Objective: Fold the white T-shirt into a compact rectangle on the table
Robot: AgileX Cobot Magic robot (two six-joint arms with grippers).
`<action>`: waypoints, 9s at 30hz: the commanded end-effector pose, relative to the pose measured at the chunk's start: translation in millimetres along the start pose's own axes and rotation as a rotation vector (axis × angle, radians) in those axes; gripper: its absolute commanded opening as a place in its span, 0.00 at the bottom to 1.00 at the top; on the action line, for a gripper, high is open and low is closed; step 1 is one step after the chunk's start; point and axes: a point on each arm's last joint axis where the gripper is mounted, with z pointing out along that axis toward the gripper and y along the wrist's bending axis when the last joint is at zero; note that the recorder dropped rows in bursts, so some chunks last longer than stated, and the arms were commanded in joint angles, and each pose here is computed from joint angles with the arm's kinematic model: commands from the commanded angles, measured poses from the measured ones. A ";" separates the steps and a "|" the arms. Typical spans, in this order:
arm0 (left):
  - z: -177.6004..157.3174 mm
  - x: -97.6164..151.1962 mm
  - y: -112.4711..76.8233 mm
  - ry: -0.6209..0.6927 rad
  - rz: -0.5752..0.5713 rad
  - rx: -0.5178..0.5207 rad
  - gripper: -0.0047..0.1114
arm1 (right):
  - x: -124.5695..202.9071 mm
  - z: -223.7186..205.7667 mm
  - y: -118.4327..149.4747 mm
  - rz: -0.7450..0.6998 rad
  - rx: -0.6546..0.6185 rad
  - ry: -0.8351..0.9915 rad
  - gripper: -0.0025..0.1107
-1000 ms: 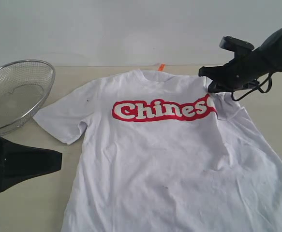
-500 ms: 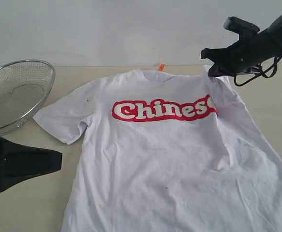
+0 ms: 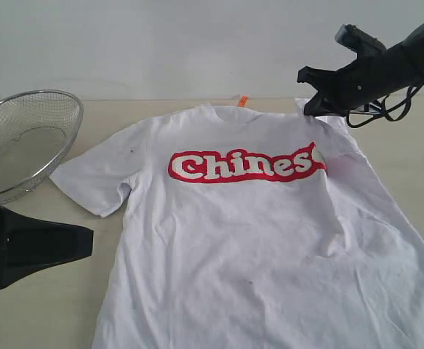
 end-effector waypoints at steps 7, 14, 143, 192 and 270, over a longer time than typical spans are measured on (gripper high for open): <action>1.3 0.1 -0.3 0.009 -0.007 0.008 0.08 | -2.8 -3.9 5.4 0.062 -0.043 -0.006 0.02; 1.3 0.3 -0.6 0.011 -0.007 0.011 0.08 | -2.6 -4.4 7.2 0.088 -0.070 -0.001 0.02; 1.2 3.3 1.1 0.043 -0.050 -0.009 0.08 | 5.5 -42.8 5.5 -0.144 0.236 0.120 0.02; 1.1 4.9 -0.9 0.062 -0.099 0.011 0.08 | 44.5 -69.5 -27.0 -0.052 0.344 0.087 0.02; 1.1 2.4 6.1 0.032 -0.055 -0.063 0.08 | 24.2 90.7 4.7 0.014 0.107 -0.011 0.02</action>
